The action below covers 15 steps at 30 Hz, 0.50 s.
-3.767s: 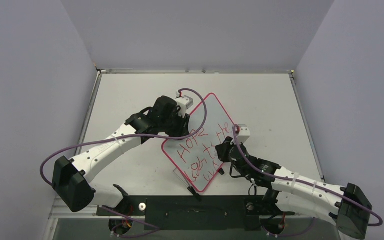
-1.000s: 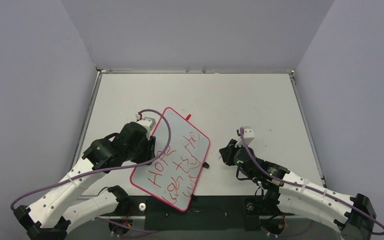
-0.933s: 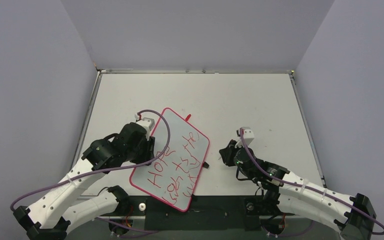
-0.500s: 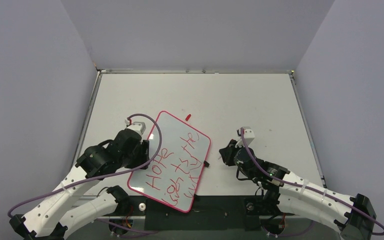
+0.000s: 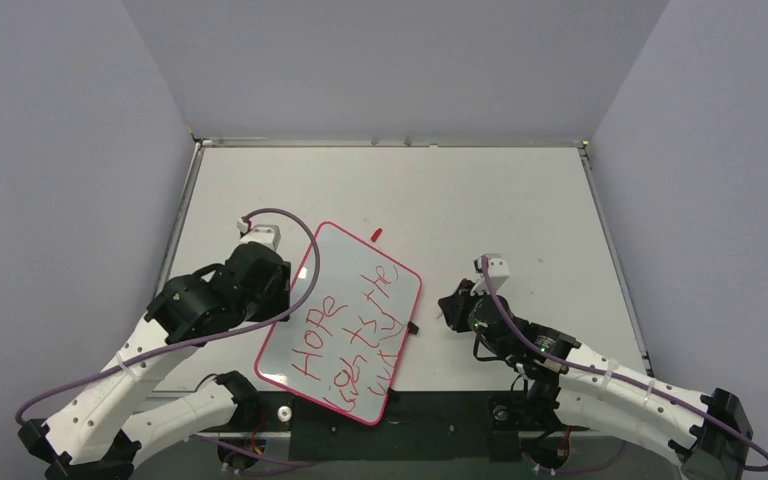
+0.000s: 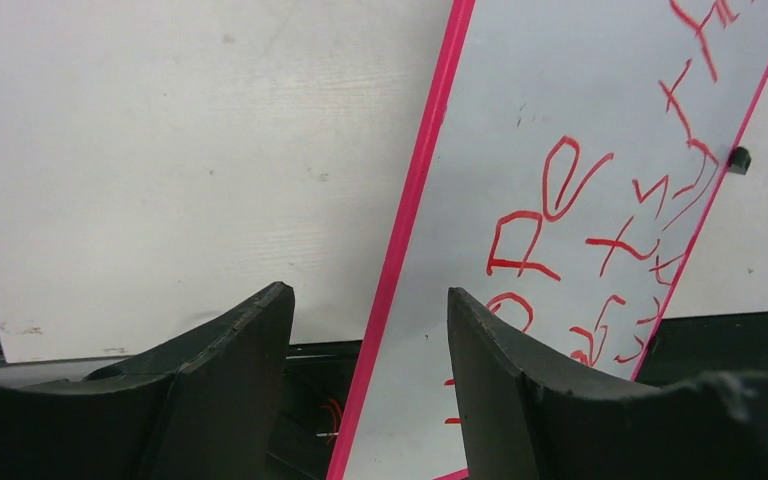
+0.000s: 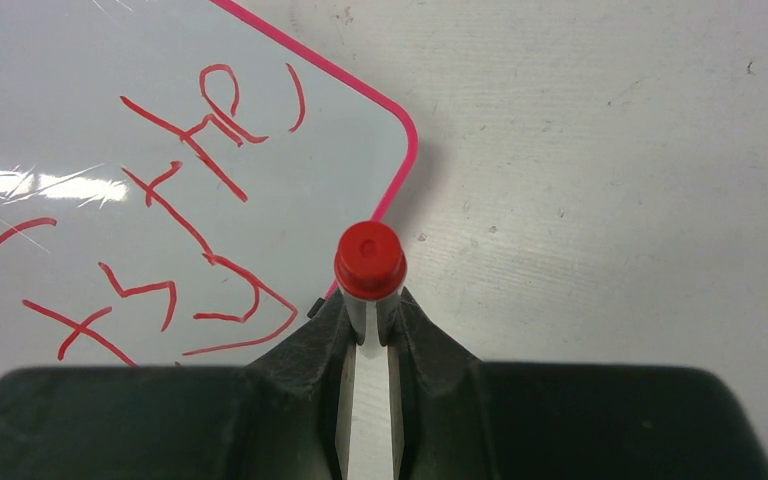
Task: Write a sentence on the whiteboard
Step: Put down the whiteboard on the whiteboard stand.
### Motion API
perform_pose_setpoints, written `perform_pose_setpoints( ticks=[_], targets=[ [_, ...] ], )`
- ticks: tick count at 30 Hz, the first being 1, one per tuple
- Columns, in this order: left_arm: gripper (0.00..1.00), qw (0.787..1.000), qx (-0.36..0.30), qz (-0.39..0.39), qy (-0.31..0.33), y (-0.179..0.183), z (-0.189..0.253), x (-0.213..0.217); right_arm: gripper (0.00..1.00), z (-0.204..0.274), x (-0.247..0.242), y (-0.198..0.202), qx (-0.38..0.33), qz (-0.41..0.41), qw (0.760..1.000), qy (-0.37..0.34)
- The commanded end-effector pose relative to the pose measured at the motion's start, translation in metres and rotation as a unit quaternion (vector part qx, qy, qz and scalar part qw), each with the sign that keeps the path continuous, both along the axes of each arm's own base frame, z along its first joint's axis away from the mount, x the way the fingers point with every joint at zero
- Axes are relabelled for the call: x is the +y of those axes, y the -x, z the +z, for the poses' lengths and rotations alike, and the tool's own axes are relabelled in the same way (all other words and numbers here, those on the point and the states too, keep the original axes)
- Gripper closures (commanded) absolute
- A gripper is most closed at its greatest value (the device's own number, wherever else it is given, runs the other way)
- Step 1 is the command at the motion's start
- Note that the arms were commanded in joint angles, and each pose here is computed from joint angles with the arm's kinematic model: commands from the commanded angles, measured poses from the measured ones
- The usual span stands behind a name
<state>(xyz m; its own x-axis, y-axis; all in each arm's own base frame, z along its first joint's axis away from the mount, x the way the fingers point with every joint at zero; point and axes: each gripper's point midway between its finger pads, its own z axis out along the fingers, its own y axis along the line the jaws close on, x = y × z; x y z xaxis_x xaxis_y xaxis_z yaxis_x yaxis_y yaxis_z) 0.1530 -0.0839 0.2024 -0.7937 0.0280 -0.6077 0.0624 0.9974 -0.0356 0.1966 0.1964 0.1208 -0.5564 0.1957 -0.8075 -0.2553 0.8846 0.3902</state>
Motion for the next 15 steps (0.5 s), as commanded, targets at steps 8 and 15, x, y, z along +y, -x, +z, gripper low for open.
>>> perform_pose_setpoints(
  ticks=[8, 15],
  targets=[
    [0.45, 0.992, -0.129, 0.017, -0.004, -0.039, 0.097, 0.006, 1.00, 0.081, -0.037, -0.023, -0.088, -0.065, 0.993, 0.037],
    [0.45, 0.982, -0.172, -0.044, 0.063, -0.066, 0.123, -0.043, 1.00, 0.113, -0.106, -0.027, -0.117, -0.181, 0.971, 0.108]
  ],
)
